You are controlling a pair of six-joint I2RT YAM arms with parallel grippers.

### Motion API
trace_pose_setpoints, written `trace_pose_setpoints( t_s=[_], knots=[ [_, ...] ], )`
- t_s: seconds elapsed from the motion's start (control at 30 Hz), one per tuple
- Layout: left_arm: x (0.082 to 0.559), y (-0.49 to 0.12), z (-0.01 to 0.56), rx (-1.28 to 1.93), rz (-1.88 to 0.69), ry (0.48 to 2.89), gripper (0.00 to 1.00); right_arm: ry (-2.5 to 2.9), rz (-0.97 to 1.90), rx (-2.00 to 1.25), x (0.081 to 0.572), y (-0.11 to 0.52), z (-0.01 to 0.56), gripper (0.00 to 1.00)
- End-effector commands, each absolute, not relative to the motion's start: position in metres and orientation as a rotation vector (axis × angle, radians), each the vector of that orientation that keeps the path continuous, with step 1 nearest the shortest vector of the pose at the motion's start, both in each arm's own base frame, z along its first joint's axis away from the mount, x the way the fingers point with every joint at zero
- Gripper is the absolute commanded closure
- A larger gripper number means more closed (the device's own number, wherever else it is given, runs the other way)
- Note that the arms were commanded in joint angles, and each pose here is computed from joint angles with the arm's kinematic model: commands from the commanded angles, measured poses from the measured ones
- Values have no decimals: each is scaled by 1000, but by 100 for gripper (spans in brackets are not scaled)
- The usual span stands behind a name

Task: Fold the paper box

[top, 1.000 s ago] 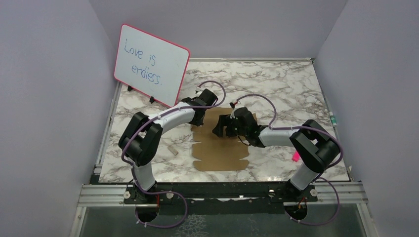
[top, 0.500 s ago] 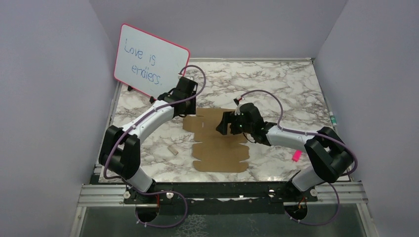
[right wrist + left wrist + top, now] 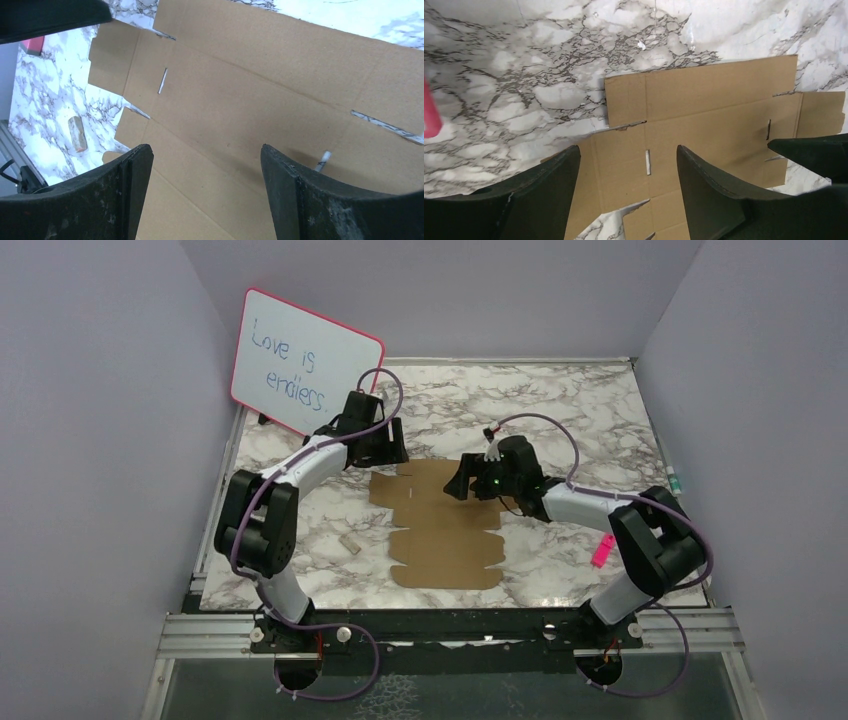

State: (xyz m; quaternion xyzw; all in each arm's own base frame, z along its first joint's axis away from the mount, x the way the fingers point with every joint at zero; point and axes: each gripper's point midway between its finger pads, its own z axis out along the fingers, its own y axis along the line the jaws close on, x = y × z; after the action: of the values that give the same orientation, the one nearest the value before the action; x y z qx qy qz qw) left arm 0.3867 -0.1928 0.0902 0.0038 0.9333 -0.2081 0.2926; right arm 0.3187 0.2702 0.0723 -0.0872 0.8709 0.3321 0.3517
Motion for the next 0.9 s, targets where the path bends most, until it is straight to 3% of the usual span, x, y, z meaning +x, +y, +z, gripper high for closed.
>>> trace_pose_setpoints(
  t_s=[0.0, 0.6, 0.87],
  knots=[
    [402, -215, 91, 34, -730, 2440, 26, 2214, 950, -250, 325, 282, 77, 16],
    [412, -225, 50, -7, -818, 2482, 23, 2249, 1019, -287, 324, 292, 50, 15],
    [404, -233, 57, -3, -901, 2475, 32, 2275, 1028, -301, 318, 292, 37, 16]
  ],
)
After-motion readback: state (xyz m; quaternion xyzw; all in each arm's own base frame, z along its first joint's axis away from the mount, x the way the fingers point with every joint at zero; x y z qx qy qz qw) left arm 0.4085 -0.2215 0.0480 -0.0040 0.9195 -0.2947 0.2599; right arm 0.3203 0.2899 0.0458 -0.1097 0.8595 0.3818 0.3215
